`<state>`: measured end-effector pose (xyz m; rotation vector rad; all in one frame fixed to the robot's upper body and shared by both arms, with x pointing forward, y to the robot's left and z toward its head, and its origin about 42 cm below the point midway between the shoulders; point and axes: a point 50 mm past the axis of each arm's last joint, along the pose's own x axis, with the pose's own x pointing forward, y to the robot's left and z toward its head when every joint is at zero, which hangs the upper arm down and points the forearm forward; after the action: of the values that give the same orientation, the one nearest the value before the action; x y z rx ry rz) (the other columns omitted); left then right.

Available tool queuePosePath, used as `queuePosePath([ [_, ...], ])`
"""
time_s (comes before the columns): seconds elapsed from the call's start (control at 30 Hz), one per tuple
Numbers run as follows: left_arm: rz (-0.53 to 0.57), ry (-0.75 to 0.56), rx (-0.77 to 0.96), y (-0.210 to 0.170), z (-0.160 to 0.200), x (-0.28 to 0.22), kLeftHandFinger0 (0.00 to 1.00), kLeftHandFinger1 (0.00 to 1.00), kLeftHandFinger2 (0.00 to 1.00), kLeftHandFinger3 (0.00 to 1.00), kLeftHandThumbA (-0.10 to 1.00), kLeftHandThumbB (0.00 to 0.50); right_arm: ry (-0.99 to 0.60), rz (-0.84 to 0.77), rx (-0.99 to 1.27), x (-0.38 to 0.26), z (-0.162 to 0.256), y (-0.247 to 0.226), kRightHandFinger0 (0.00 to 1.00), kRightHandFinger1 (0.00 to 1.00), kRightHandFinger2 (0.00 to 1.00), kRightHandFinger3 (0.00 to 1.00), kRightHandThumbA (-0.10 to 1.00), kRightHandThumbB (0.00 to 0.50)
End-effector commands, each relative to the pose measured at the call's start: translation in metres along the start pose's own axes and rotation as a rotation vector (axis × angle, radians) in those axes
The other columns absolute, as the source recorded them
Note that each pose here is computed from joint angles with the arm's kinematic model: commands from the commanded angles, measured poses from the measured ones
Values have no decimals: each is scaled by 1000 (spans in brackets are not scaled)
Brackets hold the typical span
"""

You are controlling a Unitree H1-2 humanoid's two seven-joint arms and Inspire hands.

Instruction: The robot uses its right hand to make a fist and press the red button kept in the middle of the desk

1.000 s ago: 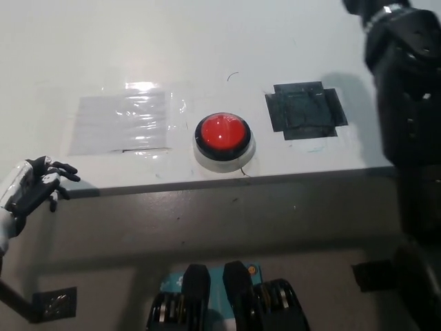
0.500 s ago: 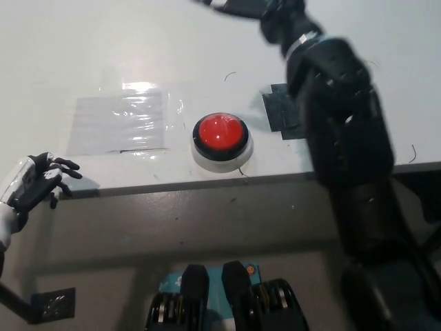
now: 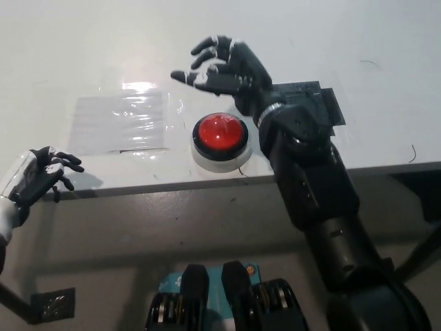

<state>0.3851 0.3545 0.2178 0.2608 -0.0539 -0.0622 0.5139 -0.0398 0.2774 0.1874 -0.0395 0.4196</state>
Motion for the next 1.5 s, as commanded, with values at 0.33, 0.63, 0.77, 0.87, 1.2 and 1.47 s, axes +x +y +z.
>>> queuePosePath([
  [0.33, -5, -84, 30, 11, 28, 14, 179, 298, 438, 572, 488, 0, -95, 28, 48, -2, -9, 4, 0, 0, 292, 352, 1000, 236],
  [0.63, -5, -94, 44, 14, 35, 19, 172, 290, 439, 586, 496, 0, 66, -16, 105, -12, -56, 8, 0, 0, 281, 372, 1000, 244],
  [0.77, 6, -71, 40, 14, 37, 18, 192, 307, 452, 596, 498, 0, 112, -34, 123, -19, -69, 6, 0, 0, 286, 397, 1000, 210],
  [0.87, -2, -81, 42, 13, 37, 19, 167, 294, 438, 588, 496, 0, 139, -50, 126, -23, -77, 2, 0, 0, 295, 383, 1000, 198],
  [1.2, -3, -89, 52, 18, 39, 22, 201, 317, 456, 596, 492, 0, 207, -103, 182, -31, -94, -12, 0, 0, 236, 375, 1000, 239],
  [1.47, -1, -86, 59, 18, 40, 22, 203, 323, 483, 614, 501, 0, 244, -119, 162, -35, -101, -18, 0, 0, 268, 410, 1000, 258],
])
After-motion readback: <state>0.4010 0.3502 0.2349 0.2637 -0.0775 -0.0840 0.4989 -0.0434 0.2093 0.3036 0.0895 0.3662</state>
